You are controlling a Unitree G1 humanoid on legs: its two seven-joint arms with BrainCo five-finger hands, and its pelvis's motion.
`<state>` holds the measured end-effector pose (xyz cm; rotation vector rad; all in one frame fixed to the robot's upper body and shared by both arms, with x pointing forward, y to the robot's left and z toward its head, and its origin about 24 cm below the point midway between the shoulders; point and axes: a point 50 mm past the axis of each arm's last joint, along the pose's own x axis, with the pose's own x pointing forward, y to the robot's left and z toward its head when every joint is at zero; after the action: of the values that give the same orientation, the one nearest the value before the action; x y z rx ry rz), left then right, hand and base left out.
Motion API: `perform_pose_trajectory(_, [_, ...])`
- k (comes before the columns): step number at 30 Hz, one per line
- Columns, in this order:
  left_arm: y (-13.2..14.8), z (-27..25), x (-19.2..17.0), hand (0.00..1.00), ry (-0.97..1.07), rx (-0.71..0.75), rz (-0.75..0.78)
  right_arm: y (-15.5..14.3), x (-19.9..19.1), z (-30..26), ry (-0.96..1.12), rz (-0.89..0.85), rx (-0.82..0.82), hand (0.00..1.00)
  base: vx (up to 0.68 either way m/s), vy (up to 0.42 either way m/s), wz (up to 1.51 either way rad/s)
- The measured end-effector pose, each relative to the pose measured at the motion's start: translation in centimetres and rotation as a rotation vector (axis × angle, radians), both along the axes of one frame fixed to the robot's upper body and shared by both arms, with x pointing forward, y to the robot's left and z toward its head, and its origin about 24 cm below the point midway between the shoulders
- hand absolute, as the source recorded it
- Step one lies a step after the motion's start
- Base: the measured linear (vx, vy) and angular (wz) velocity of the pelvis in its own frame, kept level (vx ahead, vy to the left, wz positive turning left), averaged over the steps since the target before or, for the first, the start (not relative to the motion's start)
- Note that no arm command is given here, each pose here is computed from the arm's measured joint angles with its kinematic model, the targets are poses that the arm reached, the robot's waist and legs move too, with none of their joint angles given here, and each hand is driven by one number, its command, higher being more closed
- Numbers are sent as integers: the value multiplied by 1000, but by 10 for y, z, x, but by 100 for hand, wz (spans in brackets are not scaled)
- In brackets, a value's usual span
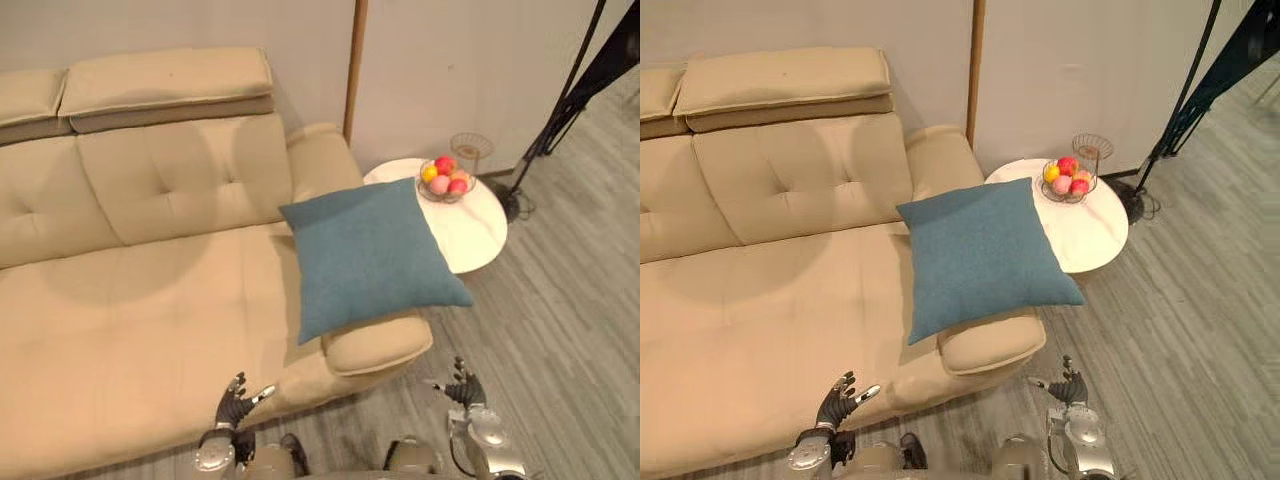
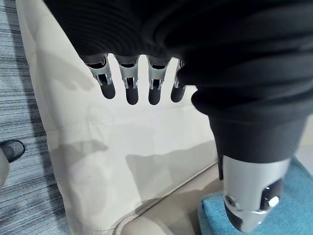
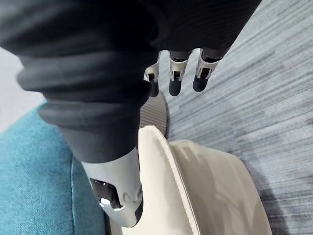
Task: Pick up cushions and gather them together orderly.
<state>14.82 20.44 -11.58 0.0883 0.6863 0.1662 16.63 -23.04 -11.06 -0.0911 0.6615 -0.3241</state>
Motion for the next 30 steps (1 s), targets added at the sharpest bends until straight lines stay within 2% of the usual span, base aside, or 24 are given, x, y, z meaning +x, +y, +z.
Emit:
perform_pose_trajectory(5, [2, 7, 12, 0, -39, 17, -15, -31, -4, 10, -31, -104, -57, 0, 128, -125, 42])
perform_pose_trajectory(10, [12, 17, 26, 0, -96, 38, 13, -52, 22, 51, -219, -103, -144, 0, 143, -73, -18])
perform_pose_trajectory(15, [5, 40, 69, 0, -221, 30, -15, -66, 58, 88, -351, -56, -230, 0, 59, -13, -4])
perform_pose_trajectory(17, [0, 56, 93, 0, -297, 19, -27, -63, 81, 107, -418, -16, -251, 0, -43, -3, 4])
perform_pose_trajectory(22, [-32, 136, 178, 0, -579, -28, -90, -21, 164, 179, -645, 151, -273, 0, -168, 24, 11])
perform_pose_trajectory(28, [-62, 212, 232, 0, -756, -66, -130, 0, 219, 254, -773, 151, -277, 0, -202, 13, 5])
perform_pose_trajectory(29, [-70, 229, 241, 100, -786, -68, -152, 6, 227, 272, -806, 155, -284, 0, -198, -7, -8])
perform_pose_trajectory(30, [-80, 245, 248, 100, -816, -84, -168, 13, 233, 288, -837, 164, -276, 100, -193, -14, -9])
